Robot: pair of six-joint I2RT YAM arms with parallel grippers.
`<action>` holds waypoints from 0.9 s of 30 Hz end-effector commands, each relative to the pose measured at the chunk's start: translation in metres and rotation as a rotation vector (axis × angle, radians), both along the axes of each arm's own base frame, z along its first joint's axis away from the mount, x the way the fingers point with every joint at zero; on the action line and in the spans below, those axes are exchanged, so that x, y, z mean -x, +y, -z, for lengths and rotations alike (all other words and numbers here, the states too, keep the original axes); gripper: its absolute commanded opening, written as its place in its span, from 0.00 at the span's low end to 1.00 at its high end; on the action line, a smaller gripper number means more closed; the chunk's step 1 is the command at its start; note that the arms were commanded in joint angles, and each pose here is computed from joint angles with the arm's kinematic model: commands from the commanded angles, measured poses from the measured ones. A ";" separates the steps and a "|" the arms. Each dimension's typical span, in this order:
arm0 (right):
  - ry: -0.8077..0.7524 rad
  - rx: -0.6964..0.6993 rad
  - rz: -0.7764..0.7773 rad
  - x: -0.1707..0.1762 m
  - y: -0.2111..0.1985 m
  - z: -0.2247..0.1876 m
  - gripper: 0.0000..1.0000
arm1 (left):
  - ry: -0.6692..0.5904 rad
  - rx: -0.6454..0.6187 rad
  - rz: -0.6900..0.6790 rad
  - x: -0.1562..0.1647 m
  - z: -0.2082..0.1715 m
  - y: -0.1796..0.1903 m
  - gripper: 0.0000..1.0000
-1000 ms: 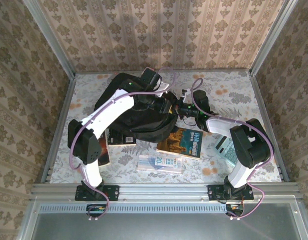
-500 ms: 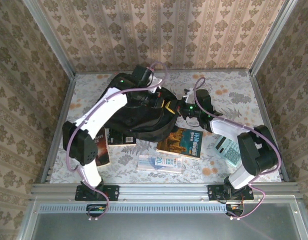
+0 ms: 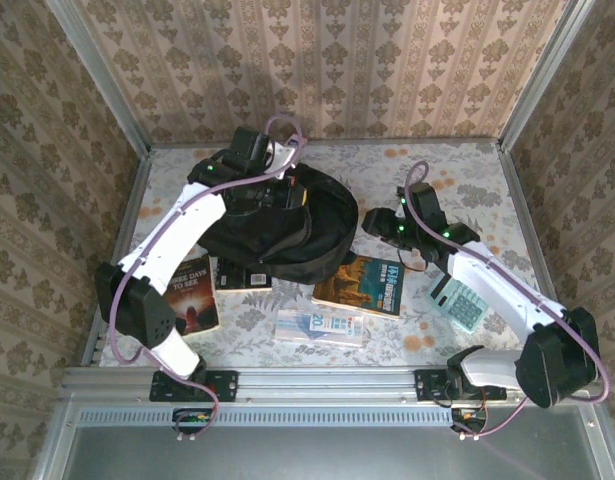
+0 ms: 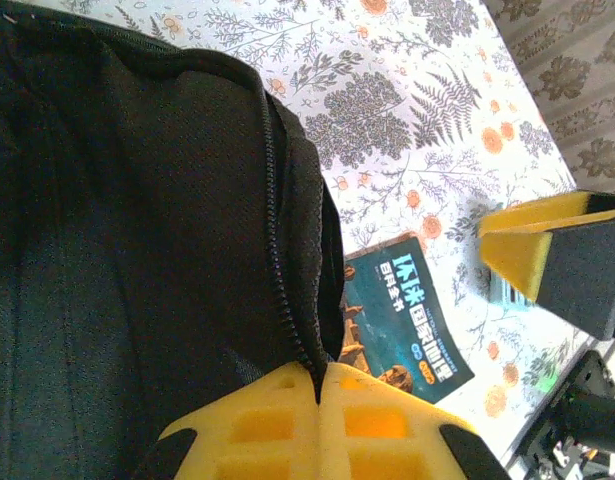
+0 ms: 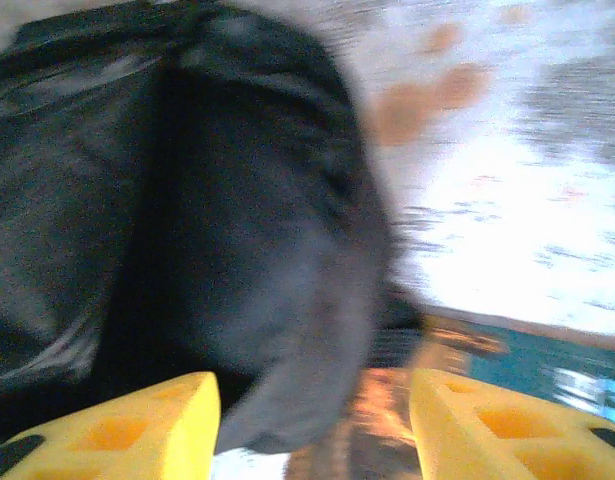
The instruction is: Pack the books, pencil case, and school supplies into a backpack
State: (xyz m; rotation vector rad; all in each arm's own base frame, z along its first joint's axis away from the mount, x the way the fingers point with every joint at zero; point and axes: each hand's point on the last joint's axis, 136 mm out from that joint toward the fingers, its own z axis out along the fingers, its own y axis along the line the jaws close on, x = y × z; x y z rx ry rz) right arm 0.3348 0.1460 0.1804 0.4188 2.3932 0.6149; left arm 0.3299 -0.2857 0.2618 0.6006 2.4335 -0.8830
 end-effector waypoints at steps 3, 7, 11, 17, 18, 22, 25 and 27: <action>0.217 0.470 0.388 0.054 -0.123 0.021 0.68 | -0.003 0.077 -0.070 -0.007 -0.003 0.000 0.00; 0.391 0.600 0.533 0.071 -0.158 0.029 0.78 | -0.024 0.054 -0.109 -0.011 0.002 0.007 0.00; 0.537 0.710 0.556 0.071 -0.165 0.043 0.82 | -0.047 0.044 -0.116 -0.011 0.004 0.014 0.00; 0.666 0.746 0.576 0.069 -0.166 0.070 0.83 | -0.054 0.064 -0.125 -0.006 0.008 0.020 0.00; 0.684 0.743 0.582 0.070 -0.166 0.074 0.83 | -0.054 0.066 -0.125 -0.005 0.007 0.021 0.00; 0.751 0.679 0.582 0.070 -0.158 0.098 0.83 | -0.055 0.087 -0.121 -0.002 0.004 0.019 0.00; 0.776 0.647 0.582 0.069 -0.155 0.115 0.79 | -0.066 0.094 -0.121 -0.001 -0.002 0.020 0.00; 0.794 0.626 0.588 0.070 -0.154 0.125 0.76 | -0.069 0.096 -0.121 0.000 -0.002 0.020 0.00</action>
